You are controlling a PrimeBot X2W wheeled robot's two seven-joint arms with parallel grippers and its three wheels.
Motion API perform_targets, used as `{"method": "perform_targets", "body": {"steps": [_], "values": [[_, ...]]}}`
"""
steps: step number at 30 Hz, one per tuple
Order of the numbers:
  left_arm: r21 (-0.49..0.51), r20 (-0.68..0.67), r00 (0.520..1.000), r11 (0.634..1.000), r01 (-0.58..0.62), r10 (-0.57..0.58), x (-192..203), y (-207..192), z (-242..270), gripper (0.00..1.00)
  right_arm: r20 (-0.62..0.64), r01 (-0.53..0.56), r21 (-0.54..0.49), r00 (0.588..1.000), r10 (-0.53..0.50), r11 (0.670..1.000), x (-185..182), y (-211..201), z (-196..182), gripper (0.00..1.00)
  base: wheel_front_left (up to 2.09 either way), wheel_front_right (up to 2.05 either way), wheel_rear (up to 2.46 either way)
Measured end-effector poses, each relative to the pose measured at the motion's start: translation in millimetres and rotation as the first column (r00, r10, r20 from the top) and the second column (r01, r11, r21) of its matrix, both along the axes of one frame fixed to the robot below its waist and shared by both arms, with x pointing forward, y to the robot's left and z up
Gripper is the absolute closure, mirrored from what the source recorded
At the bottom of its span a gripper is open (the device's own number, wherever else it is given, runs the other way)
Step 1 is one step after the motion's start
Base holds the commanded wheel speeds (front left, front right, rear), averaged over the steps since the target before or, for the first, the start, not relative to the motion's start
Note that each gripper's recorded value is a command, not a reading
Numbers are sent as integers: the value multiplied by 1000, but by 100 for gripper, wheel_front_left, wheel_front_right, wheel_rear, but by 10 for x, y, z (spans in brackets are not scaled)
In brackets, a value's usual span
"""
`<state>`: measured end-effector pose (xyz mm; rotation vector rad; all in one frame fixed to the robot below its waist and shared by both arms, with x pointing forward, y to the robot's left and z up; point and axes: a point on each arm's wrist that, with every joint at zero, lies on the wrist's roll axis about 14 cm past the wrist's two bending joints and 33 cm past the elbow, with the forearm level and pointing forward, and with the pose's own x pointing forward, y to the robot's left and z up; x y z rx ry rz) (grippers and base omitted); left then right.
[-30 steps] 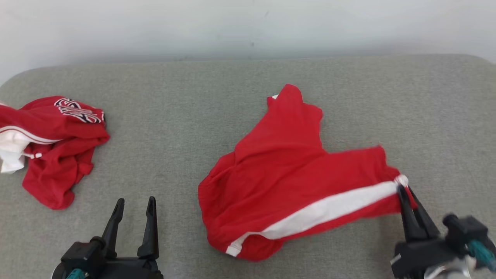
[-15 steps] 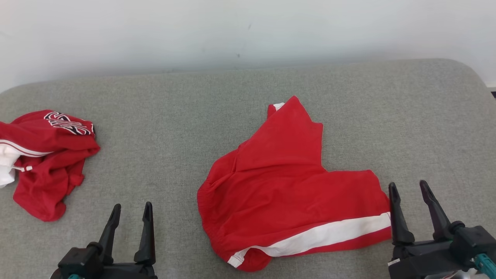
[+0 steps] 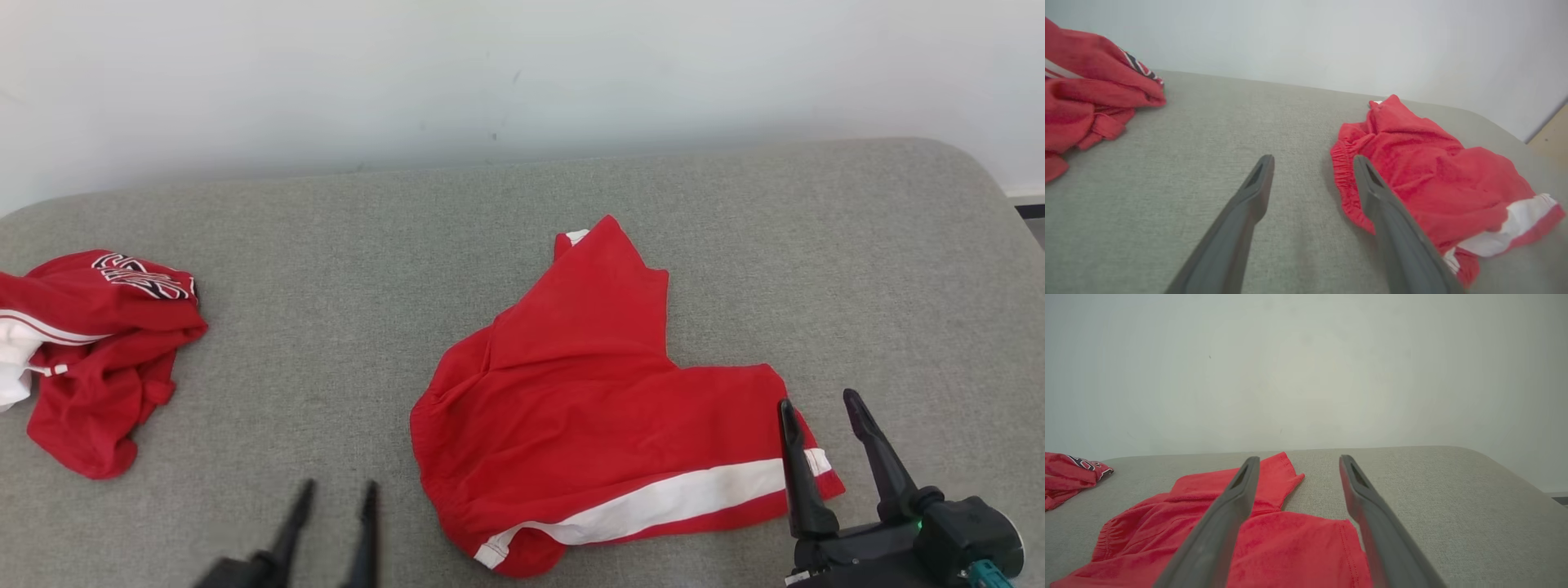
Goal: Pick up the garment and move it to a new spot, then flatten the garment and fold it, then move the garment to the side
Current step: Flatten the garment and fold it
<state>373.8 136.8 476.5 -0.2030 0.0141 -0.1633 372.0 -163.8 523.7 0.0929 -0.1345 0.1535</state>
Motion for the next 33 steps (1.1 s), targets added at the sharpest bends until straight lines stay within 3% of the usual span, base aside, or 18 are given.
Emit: {"method": "perform_targets", "body": {"steps": [12, 24, 25, 26, 29, 33], "values": [[-65, -178, 937, 954, 292, -299, -517, -931, -523, 0, -26, 13, 1, 1000, -13, 1000, -22, -43, -82, 0, 0, 0, 0], [-145, -245, 908, 939, 311, -339, -361, -1092, -704, 0, -44, 38, 0, 998, -38, 999, -12, -122, -136, 0, 0, 0, 0], [-145, -248, 904, 936, 321, -349, -347, -1121, -715, 43, -45, 40, 0, 998, -40, 999, -11, -125, -141, 0, 0, 0, 0], [-150, -244, 904, 934, 324, -352, -321, -1141, -702, 100, -48, 42, 1, 998, -42, 999, -13, -130, -148, 0, 0, 0, 0], [-161, -215, 916, 937, 310, -340, -192, -1114, -613, 100, -53, 51, 5, 997, -51, 999, -14, -151, -164, 0, 0, 0, 0], [-93, -164, 935, 948, 304, -316, -23, -913, -481, 100, -57, 54, 14, 997, -53, 998, -7, -145, -176, 0, 0, 0, 0]]}}
